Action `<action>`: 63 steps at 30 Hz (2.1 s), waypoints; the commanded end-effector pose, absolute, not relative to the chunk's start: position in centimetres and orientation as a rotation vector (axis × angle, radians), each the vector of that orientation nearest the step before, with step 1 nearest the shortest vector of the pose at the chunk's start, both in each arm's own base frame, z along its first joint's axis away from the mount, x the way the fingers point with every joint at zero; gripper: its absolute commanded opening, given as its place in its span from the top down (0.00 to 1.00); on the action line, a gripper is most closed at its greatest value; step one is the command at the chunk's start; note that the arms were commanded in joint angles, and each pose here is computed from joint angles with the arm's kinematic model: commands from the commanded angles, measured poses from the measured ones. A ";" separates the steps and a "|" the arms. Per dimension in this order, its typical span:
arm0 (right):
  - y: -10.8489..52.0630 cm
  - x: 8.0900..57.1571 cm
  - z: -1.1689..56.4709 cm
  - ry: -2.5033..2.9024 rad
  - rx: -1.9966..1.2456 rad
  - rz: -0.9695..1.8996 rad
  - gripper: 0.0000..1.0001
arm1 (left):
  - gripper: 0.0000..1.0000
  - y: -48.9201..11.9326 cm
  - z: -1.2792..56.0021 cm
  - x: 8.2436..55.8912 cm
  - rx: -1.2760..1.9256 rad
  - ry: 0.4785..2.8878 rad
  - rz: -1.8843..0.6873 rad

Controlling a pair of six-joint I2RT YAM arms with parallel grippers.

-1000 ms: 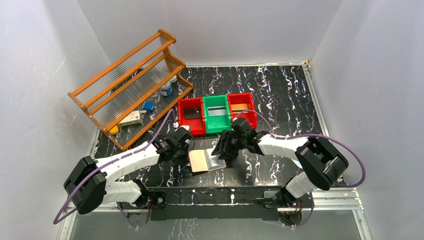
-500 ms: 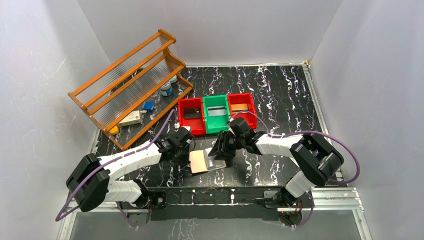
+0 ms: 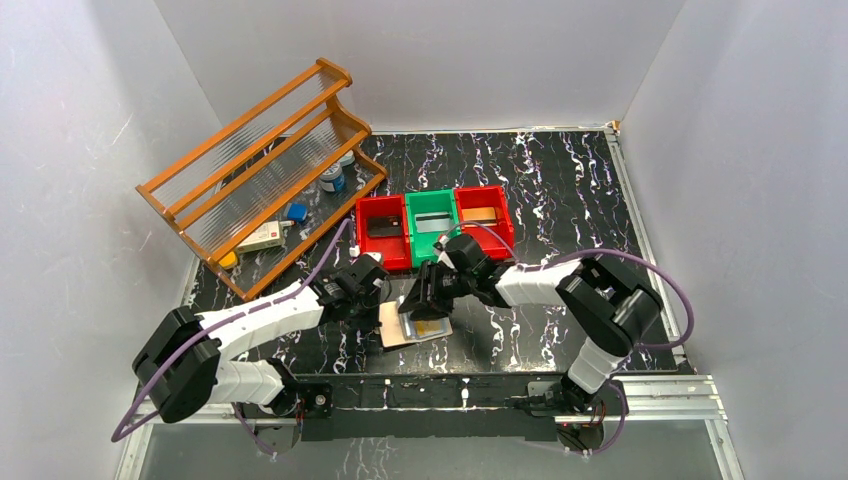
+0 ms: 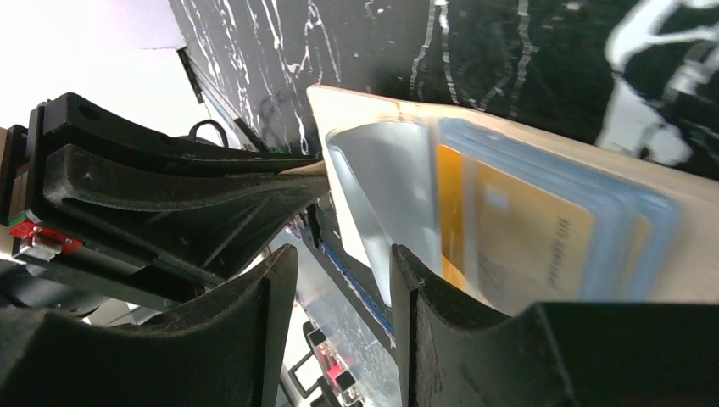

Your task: Take the credit cards out of the card holder

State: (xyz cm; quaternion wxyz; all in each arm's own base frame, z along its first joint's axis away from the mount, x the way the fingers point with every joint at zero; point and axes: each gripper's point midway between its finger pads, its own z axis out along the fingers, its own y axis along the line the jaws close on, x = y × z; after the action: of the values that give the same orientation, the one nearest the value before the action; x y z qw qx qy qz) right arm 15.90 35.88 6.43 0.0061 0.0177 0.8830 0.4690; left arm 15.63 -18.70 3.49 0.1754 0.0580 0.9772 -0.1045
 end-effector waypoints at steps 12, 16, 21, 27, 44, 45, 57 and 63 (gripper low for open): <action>40.4 15.3 7.6 2.721 -0.027 1.613 0.44 | 1.00 -17.8 3.6 15.4 0.103 2.747 -0.297; 40.5 15.3 7.4 2.728 -0.015 1.609 0.43 | 1.00 -17.7 3.4 15.2 0.096 2.752 -0.291; 39.2 14.9 4.0 2.864 0.076 1.422 0.49 | 0.94 -17.4 3.6 15.1 0.078 2.752 -0.280; 37.3 15.2 1.9 2.925 0.081 1.148 0.60 | 0.76 -16.7 4.9 15.5 0.006 2.702 -0.275; 37.6 15.6 2.0 2.887 0.121 1.189 0.76 | 0.74 -25.1 11.6 17.5 -0.046 2.543 -0.827; 37.6 15.4 1.9 2.890 0.122 1.191 0.76 | 0.80 -25.2 11.1 17.5 -0.072 2.555 -0.828; 38.1 15.5 2.6 2.875 0.123 1.236 0.77 | 1.00 -22.9 4.3 16.2 -0.212 2.720 -0.676; 39.0 16.0 4.3 2.843 0.083 1.277 0.76 | 1.00 -21.9 2.1 16.1 -0.206 2.769 -0.562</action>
State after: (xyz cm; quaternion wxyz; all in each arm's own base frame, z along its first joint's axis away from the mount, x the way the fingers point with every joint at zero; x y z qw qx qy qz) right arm 14.97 38.23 2.73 -0.0112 0.0352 0.9162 0.3991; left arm 15.59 -22.04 2.61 0.1494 -0.0708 0.9645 -0.2058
